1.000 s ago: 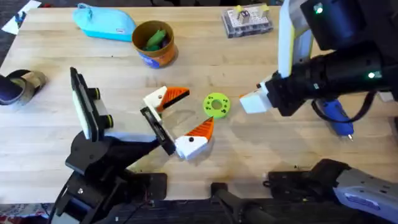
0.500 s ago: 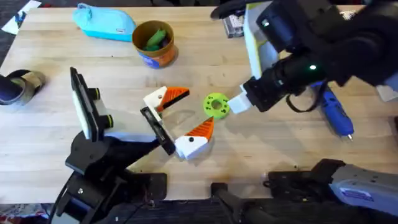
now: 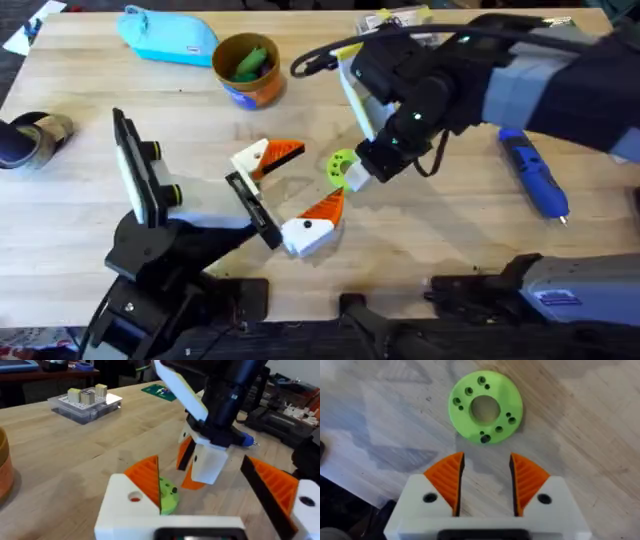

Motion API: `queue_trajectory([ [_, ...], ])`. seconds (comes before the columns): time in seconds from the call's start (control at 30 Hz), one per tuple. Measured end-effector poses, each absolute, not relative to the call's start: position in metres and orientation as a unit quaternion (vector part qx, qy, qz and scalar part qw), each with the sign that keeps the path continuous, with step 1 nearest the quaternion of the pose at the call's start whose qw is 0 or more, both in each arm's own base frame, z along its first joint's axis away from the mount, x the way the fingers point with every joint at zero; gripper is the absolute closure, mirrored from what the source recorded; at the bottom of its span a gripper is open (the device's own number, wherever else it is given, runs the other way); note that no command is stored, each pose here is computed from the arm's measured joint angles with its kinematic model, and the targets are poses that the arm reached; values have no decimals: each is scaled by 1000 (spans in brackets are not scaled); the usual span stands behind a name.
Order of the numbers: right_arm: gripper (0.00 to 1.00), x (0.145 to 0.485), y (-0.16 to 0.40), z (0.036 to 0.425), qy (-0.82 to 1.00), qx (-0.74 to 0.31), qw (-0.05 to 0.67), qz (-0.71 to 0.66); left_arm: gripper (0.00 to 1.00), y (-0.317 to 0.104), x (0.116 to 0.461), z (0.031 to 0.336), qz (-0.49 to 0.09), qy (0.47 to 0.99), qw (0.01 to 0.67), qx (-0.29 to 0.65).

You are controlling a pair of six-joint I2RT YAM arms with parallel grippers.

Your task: Pick up the gripper from the table and insert it into the empty holder that is missing its gripper. Then pick up a screw, insert it into the mounting hole, and use the screwdriver to tighten it. Finally, clean up the table by picking up the vegetable and placing it into the bucket.

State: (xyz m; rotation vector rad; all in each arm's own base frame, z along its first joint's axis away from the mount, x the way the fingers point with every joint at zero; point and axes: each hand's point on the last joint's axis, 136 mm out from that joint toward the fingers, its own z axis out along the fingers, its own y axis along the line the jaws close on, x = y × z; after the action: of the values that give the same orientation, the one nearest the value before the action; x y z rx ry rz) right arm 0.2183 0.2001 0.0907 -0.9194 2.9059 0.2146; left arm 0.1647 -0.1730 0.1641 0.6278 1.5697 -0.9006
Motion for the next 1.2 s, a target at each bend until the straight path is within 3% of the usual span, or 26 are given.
queue_trajectory([
  [0.27,486,217,208,72,946,-317,29,51,14,-173,165,164,-385,670,575,268],
  [0.5,705,221,217,70,942,-327,45,51,14,-173,165,164,-385,670,575,268],
  [0.8,758,222,215,59,943,-328,31,37,14,-173,165,164,-385,670,575,268],
  [0.97,980,223,213,54,944,-327,28,29,13,-173,165,164,-385,670,575,268],
  [1.2,994,228,206,54,948,-316,36,5,14,-173,165,164,-385,670,575,268],
])
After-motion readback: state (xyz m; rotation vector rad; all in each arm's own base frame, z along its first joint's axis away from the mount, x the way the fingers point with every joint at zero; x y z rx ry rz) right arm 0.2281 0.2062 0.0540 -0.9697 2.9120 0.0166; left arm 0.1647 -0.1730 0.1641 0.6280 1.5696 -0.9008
